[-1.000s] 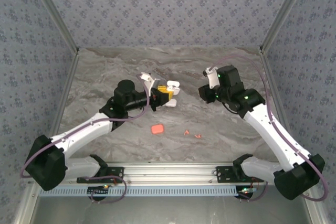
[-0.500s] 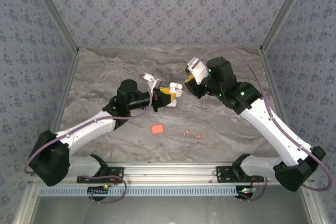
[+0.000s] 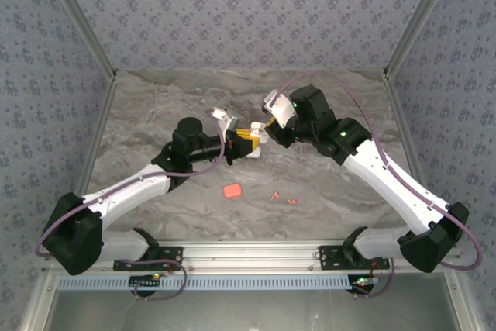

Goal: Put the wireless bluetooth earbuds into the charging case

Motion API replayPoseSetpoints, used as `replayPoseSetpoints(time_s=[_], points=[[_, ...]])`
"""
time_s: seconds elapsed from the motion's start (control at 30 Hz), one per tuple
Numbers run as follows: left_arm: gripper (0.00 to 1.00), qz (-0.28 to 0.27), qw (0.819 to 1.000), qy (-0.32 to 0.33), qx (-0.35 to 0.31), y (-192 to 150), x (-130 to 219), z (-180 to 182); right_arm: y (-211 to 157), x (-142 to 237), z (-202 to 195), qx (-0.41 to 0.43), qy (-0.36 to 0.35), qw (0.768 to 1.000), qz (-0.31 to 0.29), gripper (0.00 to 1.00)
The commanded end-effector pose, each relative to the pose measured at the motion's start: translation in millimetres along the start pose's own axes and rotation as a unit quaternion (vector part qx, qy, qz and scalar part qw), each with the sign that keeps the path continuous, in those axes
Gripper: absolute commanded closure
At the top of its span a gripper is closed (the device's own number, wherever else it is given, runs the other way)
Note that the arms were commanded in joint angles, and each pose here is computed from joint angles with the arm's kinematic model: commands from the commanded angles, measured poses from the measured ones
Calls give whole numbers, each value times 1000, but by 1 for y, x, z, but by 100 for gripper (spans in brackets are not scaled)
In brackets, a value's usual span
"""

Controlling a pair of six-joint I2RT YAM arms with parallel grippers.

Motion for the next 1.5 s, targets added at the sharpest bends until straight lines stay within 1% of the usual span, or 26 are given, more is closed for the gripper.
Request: replayPoseSetpoints(time_s=[0.0,0.43,0.53,0.73,0.9,1.03,1.17,1.27,1.37,1.47], points=[[100,-33,999,-24,-19,23,-1,-12,-1,-1,3,13,4,1000,13,75],[100,-34,999,-23,-20,23,0,-12,-7,-9,6,19,3,999,30,75],[100,-36,999,-21,-20,24,0,-11,-6,-8,10,17,24,999,27,75],[100,-39,999,-20,-22,24,0,-11,-6,-7,22,-4,93,995,28,73],[100,-45,998,-21,-23,26,0,-12,-2,-4,17,-24,105,994,30,70],[100,-52,998,-23,-24,28,1,-13,11,10,3,-60,109,992,2,65],[100,-60,998,-27,-24,30,1,-14,24,30,-10,-99,122,986,-46,50],[100,-68,997,-29,-25,32,2,-15,29,46,-23,-128,120,981,-84,43],[100,-79,996,-32,-28,36,3,-17,23,56,-37,-171,107,974,-103,31],[100,-93,994,-34,-34,43,5,-19,16,59,-47,-217,122,959,-134,20]])
Point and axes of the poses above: each hand's point on the last joint's axis, 136 mm out from that joint toward the fingers, its own x axis back along the fingers, its own z axis along the line the jaws close on, y = z × x, the point moved 6 cm from there along x, back along the fingers, and after that the axes turned 2 degrees about -x, right-handed, at the moved point
